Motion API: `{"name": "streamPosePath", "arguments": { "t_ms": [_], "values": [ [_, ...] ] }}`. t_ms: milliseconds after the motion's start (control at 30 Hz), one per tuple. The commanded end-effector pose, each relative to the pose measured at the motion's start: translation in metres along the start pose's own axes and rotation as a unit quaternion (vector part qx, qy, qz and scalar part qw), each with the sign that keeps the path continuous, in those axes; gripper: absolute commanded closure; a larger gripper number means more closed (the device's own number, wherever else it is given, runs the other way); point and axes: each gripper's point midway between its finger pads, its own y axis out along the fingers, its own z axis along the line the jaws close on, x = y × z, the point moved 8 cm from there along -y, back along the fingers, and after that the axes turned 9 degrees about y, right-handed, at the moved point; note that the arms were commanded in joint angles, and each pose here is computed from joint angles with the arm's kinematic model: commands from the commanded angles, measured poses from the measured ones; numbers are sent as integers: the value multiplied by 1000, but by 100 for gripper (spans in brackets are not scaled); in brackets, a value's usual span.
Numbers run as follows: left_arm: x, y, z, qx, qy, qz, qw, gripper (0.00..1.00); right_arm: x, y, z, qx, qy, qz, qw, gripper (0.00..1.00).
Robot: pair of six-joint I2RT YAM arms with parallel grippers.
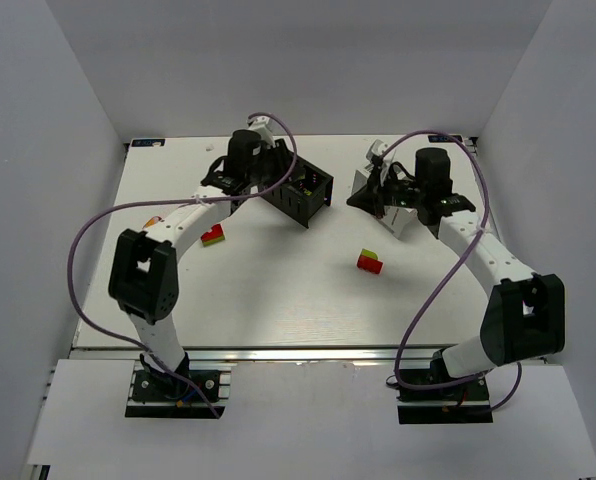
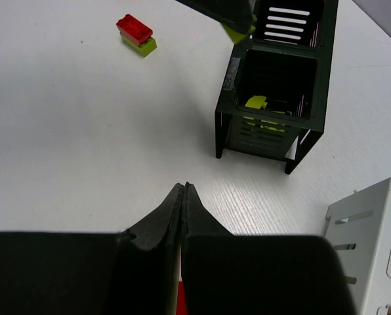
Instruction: Sort the legos into containers by color
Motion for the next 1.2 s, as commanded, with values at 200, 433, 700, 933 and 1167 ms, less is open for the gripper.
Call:
{"name": "streamPosePath", "arguments": {
  "t_ms": [200, 433, 700, 933, 1167],
  "values": [
    [14, 32, -4, 39, 22, -5, 999, 52, 3, -17, 7, -21, -19, -7, 1000, 93],
    [14, 50, -4, 52, 30, 16, 998, 36, 3, -21, 2, -28, -23, -1, 999, 83],
    [35, 37, -14, 59, 45, -9, 997, 40, -2, -25, -2, -29, -42, 19, 999, 64],
    [55, -19, -9, 99, 35, -44, 994, 52, -45, -34, -5, -29, -47, 136, 989, 48],
    [34, -100, 9, 162, -16, -91, 982, 4, -94, -51, 9, -10, -31, 246, 969, 41]
  ]
}}
